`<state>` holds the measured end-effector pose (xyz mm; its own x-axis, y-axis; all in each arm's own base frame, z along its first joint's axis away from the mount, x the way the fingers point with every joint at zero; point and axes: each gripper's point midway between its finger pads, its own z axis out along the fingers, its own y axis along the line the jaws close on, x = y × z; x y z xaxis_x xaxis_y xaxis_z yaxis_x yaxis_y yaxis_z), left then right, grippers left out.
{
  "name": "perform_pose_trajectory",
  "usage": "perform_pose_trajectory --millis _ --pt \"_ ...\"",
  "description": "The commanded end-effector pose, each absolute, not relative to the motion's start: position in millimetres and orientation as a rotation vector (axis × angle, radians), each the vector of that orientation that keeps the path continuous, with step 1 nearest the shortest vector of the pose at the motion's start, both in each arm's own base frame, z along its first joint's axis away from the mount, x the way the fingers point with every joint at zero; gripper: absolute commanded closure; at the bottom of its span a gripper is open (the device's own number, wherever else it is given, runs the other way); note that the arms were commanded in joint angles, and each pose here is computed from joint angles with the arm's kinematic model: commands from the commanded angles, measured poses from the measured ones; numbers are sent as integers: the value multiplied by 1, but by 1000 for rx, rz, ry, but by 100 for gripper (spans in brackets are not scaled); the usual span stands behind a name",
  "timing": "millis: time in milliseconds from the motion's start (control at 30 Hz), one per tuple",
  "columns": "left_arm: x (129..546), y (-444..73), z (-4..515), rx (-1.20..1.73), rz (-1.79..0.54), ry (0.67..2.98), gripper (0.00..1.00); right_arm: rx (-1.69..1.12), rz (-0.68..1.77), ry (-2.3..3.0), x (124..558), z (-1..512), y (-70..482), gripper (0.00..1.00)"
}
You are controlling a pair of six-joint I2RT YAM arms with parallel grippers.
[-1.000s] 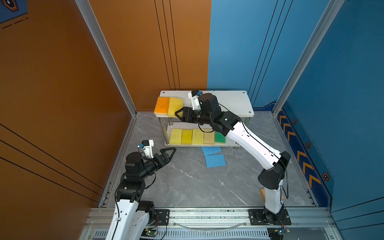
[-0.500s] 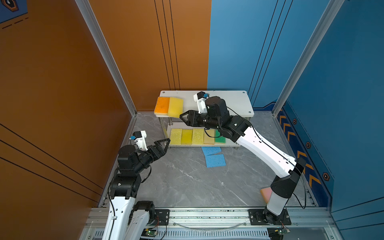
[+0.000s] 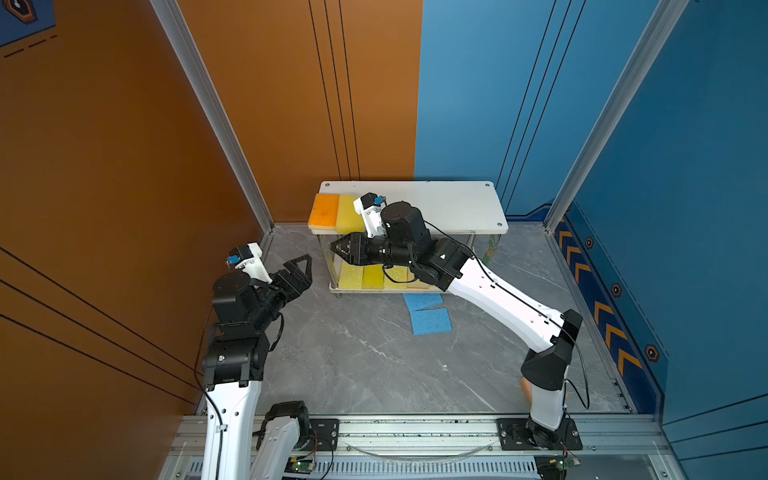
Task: Place and organize the cleaning sponges onto the shelf
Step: 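Push the yellow sponge against the orange sponge while the left arm rises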
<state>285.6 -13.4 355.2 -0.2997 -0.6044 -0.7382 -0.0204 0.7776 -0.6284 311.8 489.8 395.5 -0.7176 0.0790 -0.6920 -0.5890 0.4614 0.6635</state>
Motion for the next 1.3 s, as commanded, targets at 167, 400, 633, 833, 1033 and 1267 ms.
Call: perform_pose_trajectory --millis 167,400,633,833,1033,1267 --pt "305 3 365 -498 -593 1767 13 -375 1287 1991 343 397 511 68" --pt "308 -1 350 -495 -619 1796 12 -314 1258 1975 366 397 503 69" --pt "310 -4 345 -489 -641 1807 12 -286 1249 1972 377 398 495 69" --pt "311 -5 345 -488 -654 1805 12 -282 1247 1976 377 398 493 69" --pt "311 -6 345 -488 -660 1805 12 -265 1238 1965 379 401 490 68" --pt "310 -6 345 -489 -669 1802 12 -253 1262 1967 388 400 490 64"
